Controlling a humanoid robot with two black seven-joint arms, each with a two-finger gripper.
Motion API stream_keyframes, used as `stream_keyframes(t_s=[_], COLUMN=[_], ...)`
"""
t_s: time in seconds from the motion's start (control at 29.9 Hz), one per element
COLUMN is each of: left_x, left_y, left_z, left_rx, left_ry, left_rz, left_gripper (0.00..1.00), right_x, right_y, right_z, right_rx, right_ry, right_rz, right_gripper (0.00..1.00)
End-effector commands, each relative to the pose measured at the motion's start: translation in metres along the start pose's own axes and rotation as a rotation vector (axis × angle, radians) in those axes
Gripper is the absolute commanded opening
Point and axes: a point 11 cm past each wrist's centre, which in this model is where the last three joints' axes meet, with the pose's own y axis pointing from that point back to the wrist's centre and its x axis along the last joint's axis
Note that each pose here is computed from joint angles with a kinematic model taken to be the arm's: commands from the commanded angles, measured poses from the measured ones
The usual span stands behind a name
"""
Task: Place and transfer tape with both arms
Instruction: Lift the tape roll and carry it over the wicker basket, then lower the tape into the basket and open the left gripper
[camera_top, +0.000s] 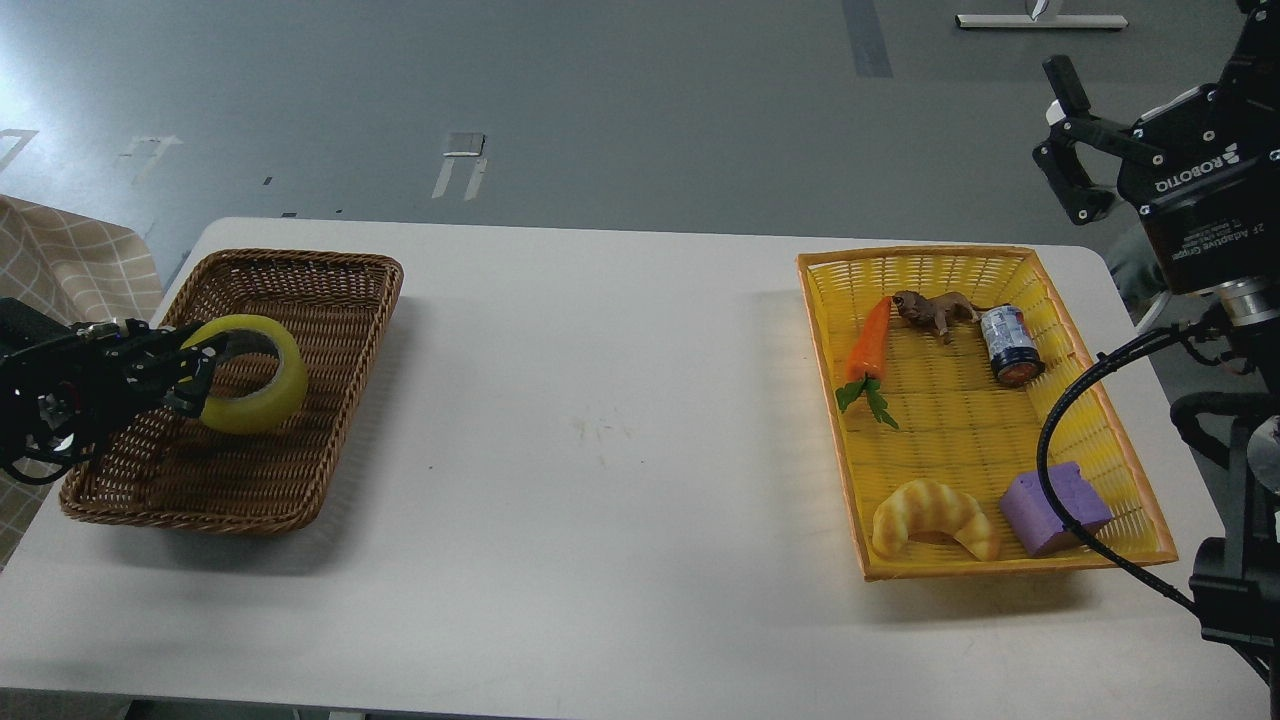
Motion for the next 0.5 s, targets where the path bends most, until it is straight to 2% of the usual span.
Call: stream_keyframes(t_s=[0.0, 0.17, 0.37, 0.4, 0.43, 0.47], left_x=[-0.011, -0.016, -0.008, -0.006, -0.005, -0.005], left_y=[-0.006, -0.009, -0.008, -0.008, -0.008, -0.008], left_z=[-0.001, -0.005, -0.014, -0.015, -0.017, -0.017], left_rx=[0.012, 0.018, 0.046, 0.048, 0.051, 0.051], left_ry=[0.031, 0.07, 0.085, 0.084, 0.082, 0.082], left_rz=[-0.016, -0.012, 0.005, 0.01, 0.011, 0.011], left_gripper=[0.22, 0.24, 0.34, 0.4, 0.58, 0.72], right_x=[0.0, 0.001, 0.002, 0.002, 0.002, 0.002], right_y=[0.002, 0.004, 0.005, 0.005, 0.005, 0.005], right_z=[0.001, 0.003, 0.004, 0.004, 0.004, 0.004], right_rx=[-0.004, -0.009, -0.01, -0.01, -0.01, -0.01], right_ry=[-0.001, -0.003, -0.004, -0.004, -0.004, -0.004], right_rz=[0.004, 0.009, 0.011, 0.011, 0.011, 0.011], right_gripper=[1.0, 1.0, 1.0, 1.0, 1.0, 1.0])
